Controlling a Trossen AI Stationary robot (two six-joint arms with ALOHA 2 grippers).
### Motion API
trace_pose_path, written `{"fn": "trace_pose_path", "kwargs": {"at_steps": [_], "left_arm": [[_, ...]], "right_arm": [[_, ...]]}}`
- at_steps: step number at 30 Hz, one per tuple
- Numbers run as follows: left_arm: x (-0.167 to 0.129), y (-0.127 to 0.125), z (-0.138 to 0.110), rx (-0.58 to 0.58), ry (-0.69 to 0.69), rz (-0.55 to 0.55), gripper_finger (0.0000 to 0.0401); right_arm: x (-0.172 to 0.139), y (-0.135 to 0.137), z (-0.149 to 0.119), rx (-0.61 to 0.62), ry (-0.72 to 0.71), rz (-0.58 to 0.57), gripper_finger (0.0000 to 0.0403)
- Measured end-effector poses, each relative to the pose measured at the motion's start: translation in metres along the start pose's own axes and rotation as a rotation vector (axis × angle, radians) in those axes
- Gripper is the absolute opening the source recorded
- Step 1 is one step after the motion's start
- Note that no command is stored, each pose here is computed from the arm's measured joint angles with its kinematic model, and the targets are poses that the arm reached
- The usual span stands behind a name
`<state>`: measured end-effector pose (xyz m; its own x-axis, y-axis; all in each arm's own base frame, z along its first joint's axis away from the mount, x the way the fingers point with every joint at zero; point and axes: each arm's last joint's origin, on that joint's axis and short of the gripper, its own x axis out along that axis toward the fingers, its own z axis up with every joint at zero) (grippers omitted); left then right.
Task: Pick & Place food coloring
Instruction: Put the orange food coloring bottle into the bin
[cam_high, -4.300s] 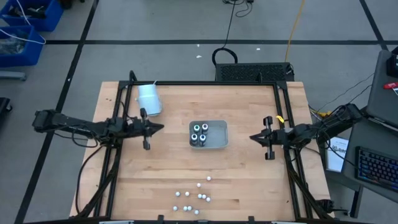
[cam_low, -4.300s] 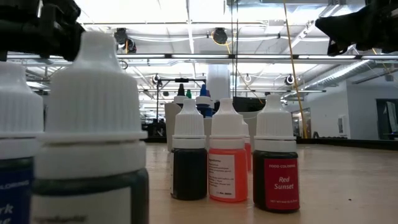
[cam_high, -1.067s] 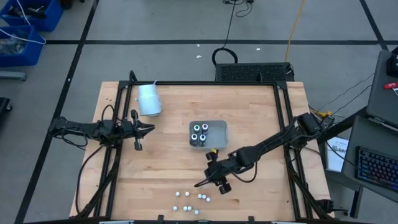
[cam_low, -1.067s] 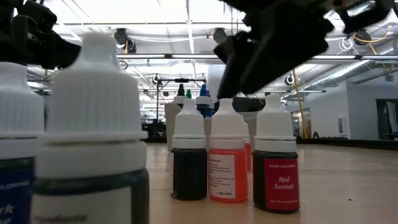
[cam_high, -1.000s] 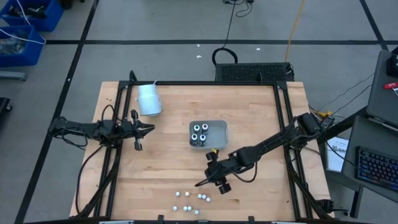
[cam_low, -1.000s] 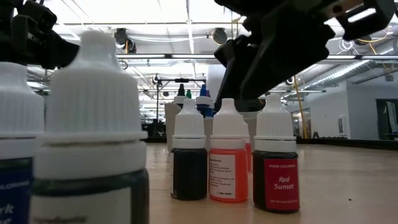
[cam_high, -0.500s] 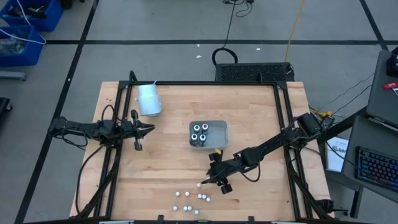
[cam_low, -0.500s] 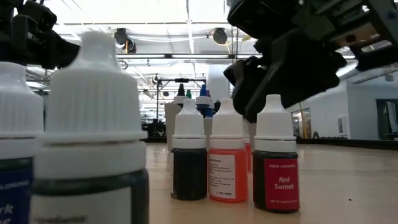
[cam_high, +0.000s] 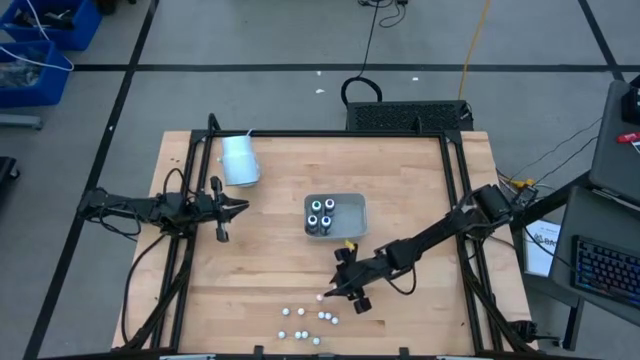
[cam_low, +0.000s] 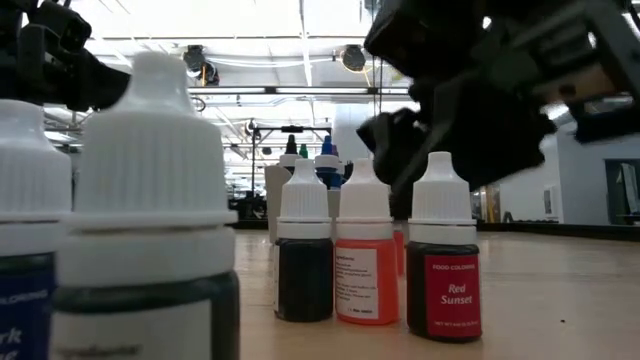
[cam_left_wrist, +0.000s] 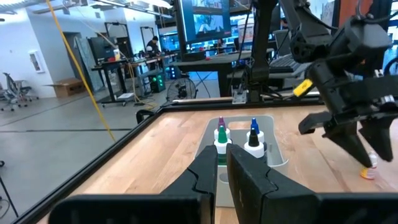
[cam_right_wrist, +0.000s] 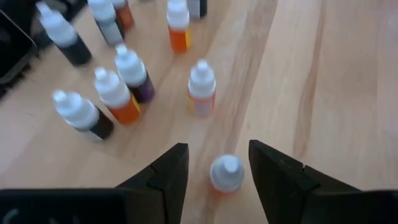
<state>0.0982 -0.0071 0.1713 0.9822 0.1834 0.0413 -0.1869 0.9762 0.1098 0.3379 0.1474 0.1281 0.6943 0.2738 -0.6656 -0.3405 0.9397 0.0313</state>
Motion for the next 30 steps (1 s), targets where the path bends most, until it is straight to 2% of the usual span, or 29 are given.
{"fn": "trace_pose_path", "kwargs": {"at_steps": [8,17,21,24,28,30], "left_arm": [[0.000,0.000,0.000,0.000,0.000,0.000,0.0042],[0.000,0.000,0.000,-0.002,0.000,0.000,0.0042],[0.000,0.000,0.000,0.000,0.000,0.001,0.0042],[0.000,0.000,0.000,0.000,0.000,0.001,0.0042],[0.000,0.000,0.000,0.000,0.000,0.001,0.0042],[0.000,0.000,0.000,0.000,0.000,0.001,0.0042]], "right_arm": [[0.004,-0.003,-0.003,0.009,0.004,-0.007,0.0125],[0.004,-0.009,0.000,0.062,-0.019,-0.012,0.0046],[0.002,-0.013,0.001,0.097,-0.013,0.005,0.0044],[-0.007,-0.014,0.008,0.095,-0.036,0.010,0.0044],[-0.038,-0.015,0.030,0.051,-0.112,0.001,0.0044],[-0.056,-0.018,0.039,0.037,-0.137,-0.040,0.0044]]}}
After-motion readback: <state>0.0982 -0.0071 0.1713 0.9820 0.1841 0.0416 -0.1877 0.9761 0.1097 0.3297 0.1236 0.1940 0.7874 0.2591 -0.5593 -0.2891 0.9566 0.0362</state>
